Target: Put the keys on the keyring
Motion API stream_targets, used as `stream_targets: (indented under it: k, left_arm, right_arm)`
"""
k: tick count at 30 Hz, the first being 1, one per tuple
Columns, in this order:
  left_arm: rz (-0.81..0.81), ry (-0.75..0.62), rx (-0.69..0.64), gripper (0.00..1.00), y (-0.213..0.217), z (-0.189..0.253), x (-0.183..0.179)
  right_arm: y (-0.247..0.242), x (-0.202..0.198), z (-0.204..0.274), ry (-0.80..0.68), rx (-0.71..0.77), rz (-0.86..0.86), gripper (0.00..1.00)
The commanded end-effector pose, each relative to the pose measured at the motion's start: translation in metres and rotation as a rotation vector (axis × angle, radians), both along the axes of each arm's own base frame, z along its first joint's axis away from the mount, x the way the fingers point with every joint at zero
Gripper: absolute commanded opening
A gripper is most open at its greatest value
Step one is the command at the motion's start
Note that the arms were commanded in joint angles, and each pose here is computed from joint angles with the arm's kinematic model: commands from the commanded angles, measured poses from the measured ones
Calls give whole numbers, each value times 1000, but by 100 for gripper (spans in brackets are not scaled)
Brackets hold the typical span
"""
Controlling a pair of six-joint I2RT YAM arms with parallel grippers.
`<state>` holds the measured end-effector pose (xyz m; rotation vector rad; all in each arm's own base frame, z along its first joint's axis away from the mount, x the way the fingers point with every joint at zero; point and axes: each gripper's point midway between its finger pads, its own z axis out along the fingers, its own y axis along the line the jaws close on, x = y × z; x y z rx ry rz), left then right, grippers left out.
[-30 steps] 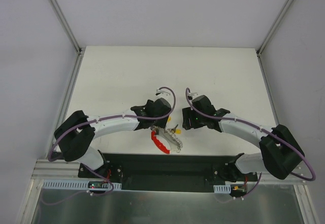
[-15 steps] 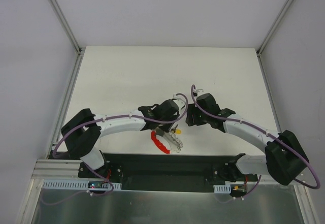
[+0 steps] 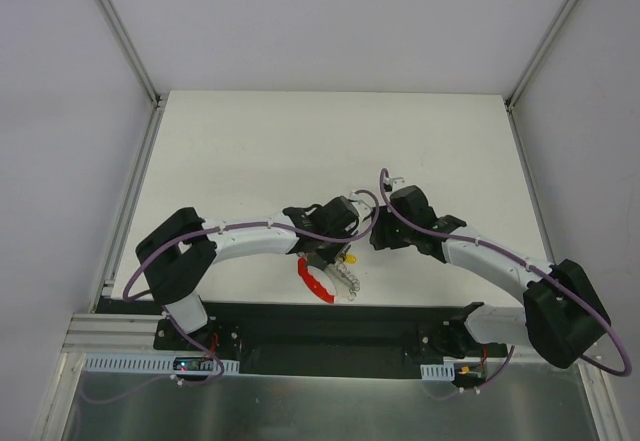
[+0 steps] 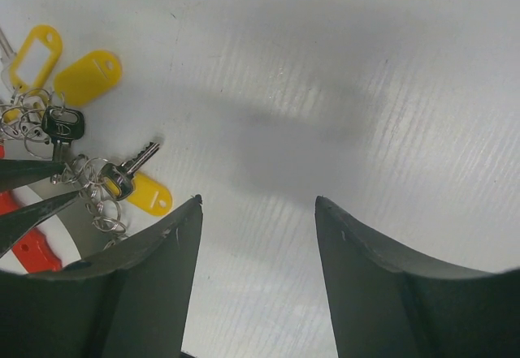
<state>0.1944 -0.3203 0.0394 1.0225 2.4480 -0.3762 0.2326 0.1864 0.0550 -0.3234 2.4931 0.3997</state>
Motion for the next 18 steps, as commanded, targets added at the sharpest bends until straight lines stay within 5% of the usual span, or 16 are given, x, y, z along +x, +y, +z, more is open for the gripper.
stream_targets:
  k: [1, 18]
  left_arm:
    - [-36, 13, 13, 23, -6, 1, -3]
    - [-27, 33, 85, 18, 3, -14, -3]
  right_arm:
    - [-3, 4, 7, -30, 4, -6, 61]
    - [-2, 3, 7, -31, 5, -2, 59]
